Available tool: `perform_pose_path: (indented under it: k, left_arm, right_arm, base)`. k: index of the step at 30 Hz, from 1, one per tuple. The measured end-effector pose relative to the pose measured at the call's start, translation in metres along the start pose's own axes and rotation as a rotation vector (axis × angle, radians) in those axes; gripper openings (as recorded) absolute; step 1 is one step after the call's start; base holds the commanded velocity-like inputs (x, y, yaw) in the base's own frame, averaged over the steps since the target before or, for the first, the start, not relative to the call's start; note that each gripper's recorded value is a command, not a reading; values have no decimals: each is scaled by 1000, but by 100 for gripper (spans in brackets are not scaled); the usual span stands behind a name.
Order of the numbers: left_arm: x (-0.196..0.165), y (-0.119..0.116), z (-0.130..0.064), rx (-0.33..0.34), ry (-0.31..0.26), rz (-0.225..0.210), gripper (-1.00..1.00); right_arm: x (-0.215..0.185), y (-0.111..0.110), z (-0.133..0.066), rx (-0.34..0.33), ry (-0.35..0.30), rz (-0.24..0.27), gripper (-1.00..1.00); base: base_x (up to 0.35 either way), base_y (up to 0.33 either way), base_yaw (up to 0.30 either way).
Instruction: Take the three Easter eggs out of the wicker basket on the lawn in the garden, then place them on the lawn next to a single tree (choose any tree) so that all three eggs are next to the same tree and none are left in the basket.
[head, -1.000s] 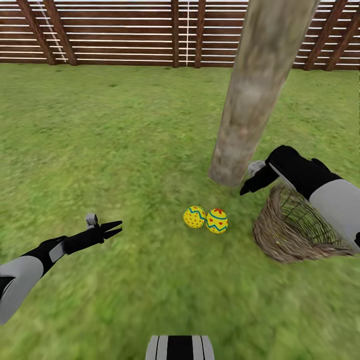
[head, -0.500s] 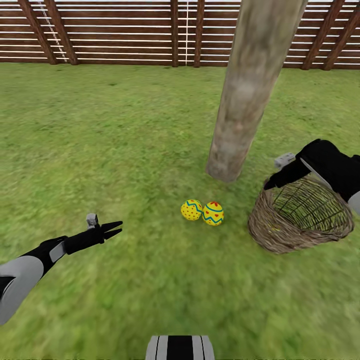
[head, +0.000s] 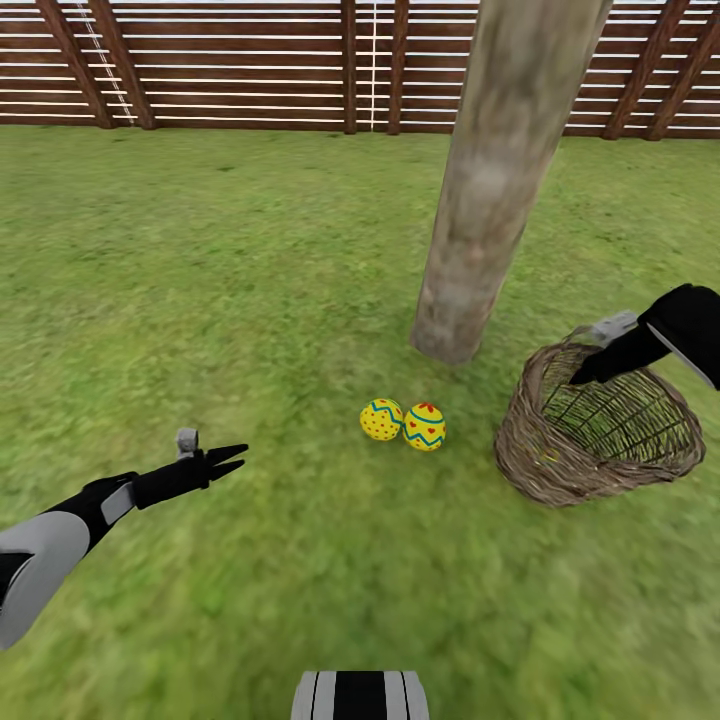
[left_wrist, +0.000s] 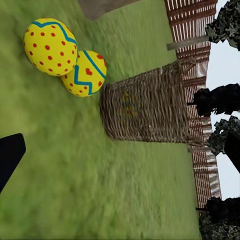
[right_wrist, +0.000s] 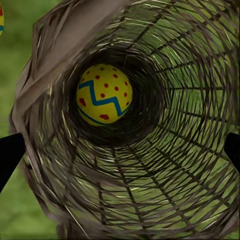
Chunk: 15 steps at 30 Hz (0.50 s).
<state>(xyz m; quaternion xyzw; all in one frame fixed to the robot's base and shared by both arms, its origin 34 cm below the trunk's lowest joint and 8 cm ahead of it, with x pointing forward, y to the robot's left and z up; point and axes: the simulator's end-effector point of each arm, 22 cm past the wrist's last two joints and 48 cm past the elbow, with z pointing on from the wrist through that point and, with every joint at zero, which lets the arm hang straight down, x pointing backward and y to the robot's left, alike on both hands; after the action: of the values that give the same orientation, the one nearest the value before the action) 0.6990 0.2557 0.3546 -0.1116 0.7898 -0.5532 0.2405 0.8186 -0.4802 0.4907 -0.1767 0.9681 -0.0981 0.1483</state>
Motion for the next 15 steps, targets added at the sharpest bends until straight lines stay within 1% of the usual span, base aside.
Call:
perform_pose_path:
  k: [4,6,10,15]
  left_arm:
    - [1,-1,2,3,1,0,100]
    - [1,-2,2,7,1,-1,100]
    - [2,-3,3,11,2,-1,100]
    - [2,-4,4,14,3,0,100]
  right_arm:
    - [7,-7,2,6,9,11,100]
    - [6,-7,4,8,-2,0,100]
    - [8,-8,8,10,-3,-10,100]
    - [6,-8,10,10,-17,-22,100]
  base:
    - [32,-40,0]
    - [65,-84,0]
    - [59,-37,0]
    - [254,-96,0]
